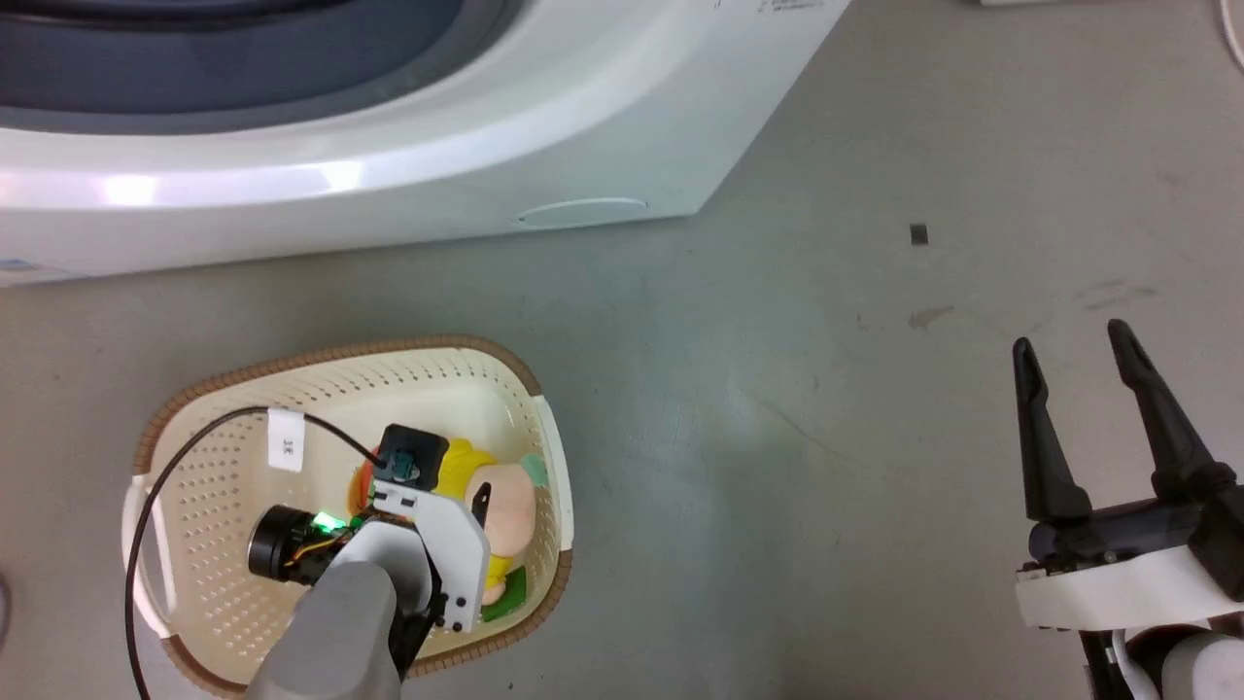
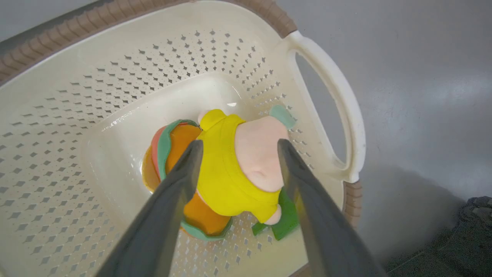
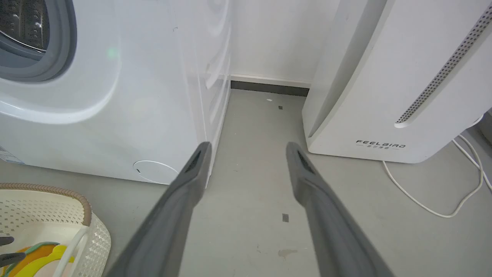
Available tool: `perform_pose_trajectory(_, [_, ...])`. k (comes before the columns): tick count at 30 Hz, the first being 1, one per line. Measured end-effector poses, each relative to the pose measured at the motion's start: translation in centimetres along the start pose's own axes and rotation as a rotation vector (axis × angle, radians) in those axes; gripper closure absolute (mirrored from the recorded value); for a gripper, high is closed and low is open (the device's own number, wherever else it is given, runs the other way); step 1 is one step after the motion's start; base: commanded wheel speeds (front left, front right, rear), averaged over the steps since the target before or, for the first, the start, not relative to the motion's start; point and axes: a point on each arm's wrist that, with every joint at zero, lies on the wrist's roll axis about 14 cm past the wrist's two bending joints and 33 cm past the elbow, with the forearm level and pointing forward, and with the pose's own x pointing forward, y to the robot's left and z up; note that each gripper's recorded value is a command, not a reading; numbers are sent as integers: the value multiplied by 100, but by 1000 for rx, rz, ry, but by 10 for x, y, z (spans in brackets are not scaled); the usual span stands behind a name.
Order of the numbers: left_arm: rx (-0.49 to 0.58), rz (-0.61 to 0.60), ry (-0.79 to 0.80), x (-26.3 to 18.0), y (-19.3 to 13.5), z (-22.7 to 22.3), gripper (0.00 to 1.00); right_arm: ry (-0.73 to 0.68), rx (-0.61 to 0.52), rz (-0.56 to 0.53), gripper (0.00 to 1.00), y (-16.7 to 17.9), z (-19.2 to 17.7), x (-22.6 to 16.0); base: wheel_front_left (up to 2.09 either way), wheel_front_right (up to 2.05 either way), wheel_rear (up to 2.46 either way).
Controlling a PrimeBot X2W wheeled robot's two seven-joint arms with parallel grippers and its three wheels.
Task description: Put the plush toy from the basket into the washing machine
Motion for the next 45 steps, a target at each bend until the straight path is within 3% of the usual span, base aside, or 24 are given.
perform_pose_trajectory(16, [55,-70,262,43,3,-55,0,66,-29,-22,0,-8,-36,13,0,0,0])
perform_pose_trajectory(32, [66,-96,373,83,4,-90,0,121,-65,-40,0,-16,-69,22,0,0,0])
perform_pose_trajectory(33, [56,-95,377,85,5,-92,36,120,-67,-40,0,-17,-70,23,0,0,0])
perform_pose_trajectory(34, [45,-94,375,87,5,-93,91,121,-69,-41,0,-17,-71,23,0,0,0])
perform_pose_trajectory(35, [38,-95,377,88,5,-95,100,123,-71,-42,0,-17,-73,24,0,0,0])
perform_pose_trajectory(45, [19,-94,367,83,8,-91,100,76,-77,-55,0,-22,-59,27,0,0,0])
